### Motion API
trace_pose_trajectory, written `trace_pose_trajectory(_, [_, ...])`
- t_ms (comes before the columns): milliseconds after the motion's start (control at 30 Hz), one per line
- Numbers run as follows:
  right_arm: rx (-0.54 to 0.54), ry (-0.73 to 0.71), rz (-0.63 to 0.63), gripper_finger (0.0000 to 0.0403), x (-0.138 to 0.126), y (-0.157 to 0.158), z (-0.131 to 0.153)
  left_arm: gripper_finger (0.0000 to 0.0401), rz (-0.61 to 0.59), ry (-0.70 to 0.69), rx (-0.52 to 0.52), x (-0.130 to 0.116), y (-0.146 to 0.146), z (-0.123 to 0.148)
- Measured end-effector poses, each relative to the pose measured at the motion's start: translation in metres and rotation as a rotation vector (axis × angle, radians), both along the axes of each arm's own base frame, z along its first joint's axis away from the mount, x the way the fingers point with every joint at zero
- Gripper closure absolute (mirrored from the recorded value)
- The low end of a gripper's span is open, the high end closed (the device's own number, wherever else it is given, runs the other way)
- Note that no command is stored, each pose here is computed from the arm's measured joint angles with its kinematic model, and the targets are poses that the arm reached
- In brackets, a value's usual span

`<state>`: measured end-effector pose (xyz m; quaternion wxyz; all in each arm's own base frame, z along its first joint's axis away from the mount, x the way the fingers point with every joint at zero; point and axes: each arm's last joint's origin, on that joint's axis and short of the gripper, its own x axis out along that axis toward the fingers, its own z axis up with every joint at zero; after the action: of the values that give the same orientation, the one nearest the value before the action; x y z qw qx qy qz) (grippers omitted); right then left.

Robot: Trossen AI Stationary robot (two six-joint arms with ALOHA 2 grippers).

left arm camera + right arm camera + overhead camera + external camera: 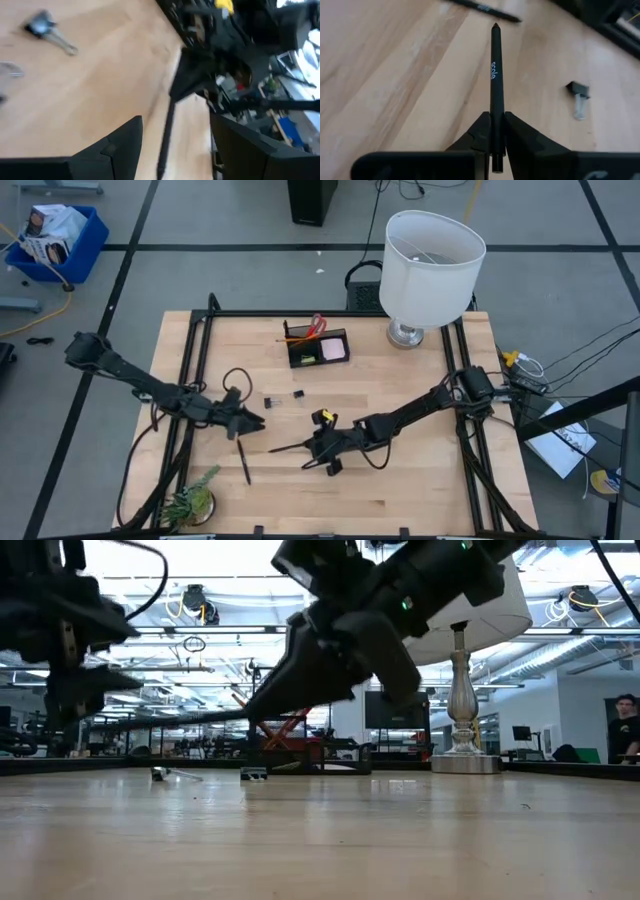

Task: Pick and place office supplies into organizer
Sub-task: Put the black pen into the black desk organizer

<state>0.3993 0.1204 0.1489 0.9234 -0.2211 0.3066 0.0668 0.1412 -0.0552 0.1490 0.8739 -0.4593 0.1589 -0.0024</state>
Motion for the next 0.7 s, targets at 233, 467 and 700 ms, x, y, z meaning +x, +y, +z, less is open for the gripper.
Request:
trace_pose_trajectory(233, [-0.035, -0.018, 0.021, 0.0373, -0.002, -0.005, 0.014, 0.0158, -0.105, 0.056, 0.032, 0.033, -0.016, 0.024])
trace_pose_trajectory(467, [-0.071, -0.03, 0.053, 0.0373, -0.004, -0.004, 0.022, 0.0158, -0.153, 0.198, 0.07, 0.073, -0.029, 0.024])
trace_pose_trajectory(700, [-0.075, -0.004, 0.061, 0.0369, -0.007, -0.001, 0.02, 0.0158, -0.179, 0.267, 0.059, 0.099, -0.032, 0.021])
